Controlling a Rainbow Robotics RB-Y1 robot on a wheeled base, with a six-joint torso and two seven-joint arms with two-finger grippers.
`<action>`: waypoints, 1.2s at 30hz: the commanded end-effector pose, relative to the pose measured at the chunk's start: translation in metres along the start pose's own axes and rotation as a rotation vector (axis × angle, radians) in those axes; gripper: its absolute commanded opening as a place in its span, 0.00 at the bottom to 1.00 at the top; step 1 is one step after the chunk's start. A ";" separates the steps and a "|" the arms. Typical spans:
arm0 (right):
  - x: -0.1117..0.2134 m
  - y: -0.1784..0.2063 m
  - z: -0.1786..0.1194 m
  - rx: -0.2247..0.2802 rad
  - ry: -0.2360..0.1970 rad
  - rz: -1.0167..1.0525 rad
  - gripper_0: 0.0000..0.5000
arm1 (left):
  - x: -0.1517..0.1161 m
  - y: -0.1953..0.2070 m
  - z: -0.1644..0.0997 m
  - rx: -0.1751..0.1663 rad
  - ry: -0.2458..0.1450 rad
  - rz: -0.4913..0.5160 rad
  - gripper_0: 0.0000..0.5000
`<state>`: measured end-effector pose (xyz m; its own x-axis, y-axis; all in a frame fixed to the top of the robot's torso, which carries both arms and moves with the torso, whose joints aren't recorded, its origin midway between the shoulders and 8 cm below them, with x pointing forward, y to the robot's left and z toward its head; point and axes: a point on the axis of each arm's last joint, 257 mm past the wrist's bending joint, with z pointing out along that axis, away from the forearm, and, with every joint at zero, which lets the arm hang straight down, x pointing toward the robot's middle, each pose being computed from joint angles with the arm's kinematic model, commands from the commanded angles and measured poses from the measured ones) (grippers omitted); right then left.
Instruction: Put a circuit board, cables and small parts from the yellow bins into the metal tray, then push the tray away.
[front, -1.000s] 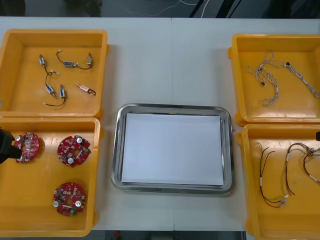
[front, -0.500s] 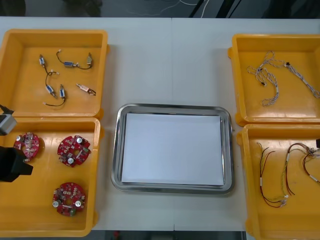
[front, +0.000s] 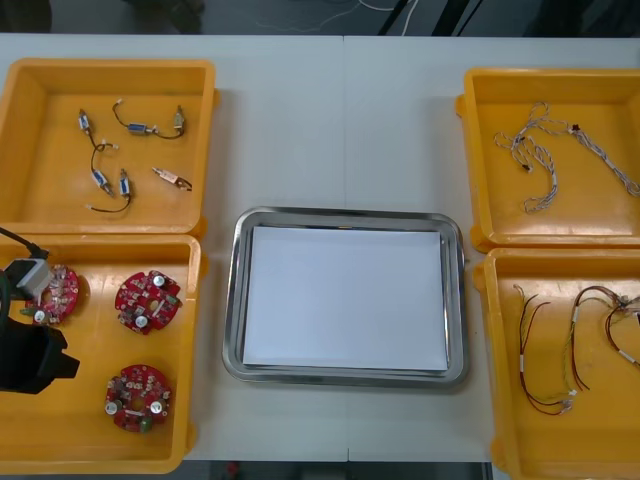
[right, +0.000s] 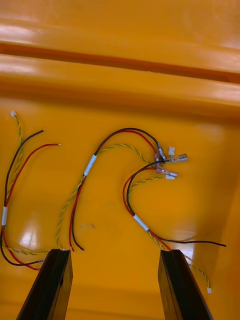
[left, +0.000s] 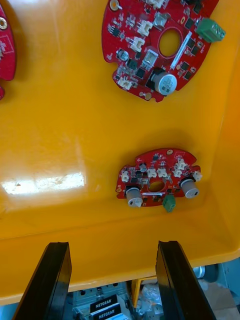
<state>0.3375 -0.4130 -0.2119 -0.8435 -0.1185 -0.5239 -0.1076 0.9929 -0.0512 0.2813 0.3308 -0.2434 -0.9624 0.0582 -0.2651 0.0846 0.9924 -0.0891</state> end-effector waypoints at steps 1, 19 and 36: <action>0.003 -0.015 -0.012 0.047 -0.018 -0.134 1.00 | 0.015 -0.004 0.006 -0.016 0.027 -0.015 1.00; 0.039 -0.014 0.007 0.054 0.042 -0.273 1.00 | 0.028 -0.008 0.033 -0.011 0.006 0.007 1.00; 0.049 -0.033 0.042 0.028 0.022 -0.340 1.00 | 0.033 -0.002 0.062 -0.035 -0.040 0.040 1.00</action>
<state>0.3286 -0.4408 -0.2658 -0.7860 -0.3687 -0.4962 -0.3080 0.9295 -0.2027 0.2784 0.3113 -0.3010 -0.9305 0.1446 -0.3366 0.1736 0.9832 -0.0573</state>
